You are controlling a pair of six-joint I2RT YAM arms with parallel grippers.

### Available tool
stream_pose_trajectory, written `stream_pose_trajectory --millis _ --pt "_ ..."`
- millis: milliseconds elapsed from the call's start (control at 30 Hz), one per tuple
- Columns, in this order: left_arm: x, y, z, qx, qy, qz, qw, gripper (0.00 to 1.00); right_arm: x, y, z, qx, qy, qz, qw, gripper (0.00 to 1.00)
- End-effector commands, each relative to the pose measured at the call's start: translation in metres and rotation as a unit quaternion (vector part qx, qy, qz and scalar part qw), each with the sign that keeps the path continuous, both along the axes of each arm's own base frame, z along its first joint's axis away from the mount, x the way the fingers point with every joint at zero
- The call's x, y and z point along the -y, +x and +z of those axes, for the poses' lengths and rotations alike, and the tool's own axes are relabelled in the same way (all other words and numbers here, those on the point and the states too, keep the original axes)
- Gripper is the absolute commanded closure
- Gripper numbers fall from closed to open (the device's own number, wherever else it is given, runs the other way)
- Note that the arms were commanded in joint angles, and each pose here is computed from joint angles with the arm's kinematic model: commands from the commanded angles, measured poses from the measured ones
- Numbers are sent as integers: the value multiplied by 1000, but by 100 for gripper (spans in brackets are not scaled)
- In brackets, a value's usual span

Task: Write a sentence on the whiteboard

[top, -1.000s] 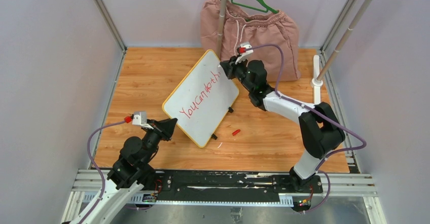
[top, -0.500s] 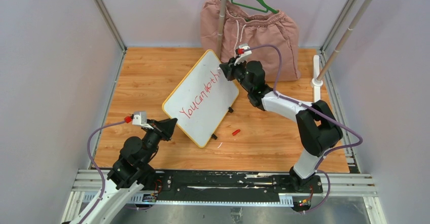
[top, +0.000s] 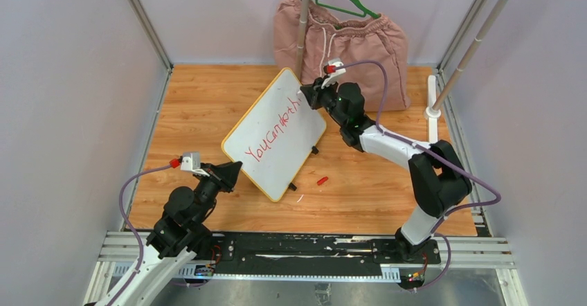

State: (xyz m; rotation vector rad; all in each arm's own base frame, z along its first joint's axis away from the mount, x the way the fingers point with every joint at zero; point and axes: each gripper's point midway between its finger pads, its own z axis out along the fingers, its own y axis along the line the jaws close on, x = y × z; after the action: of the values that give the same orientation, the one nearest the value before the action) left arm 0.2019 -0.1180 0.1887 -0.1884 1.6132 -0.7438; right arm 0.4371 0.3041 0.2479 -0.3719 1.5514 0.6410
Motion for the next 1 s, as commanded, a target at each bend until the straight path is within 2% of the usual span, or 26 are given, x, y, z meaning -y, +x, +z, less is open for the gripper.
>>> stream_pose_trajectory --millis 0,600,967 --pt "-8 -4 4 17 18 7 1000 100 12 -3 23 16 19 -13 1000 100" --pt "-7 -5 2 17 19 3 1000 100 23 20 -6 -7 7 -37 999 100" --pt "-6 -5 3 19 20 0 1000 100 19 26 -2 -5 15 -35 999 100"
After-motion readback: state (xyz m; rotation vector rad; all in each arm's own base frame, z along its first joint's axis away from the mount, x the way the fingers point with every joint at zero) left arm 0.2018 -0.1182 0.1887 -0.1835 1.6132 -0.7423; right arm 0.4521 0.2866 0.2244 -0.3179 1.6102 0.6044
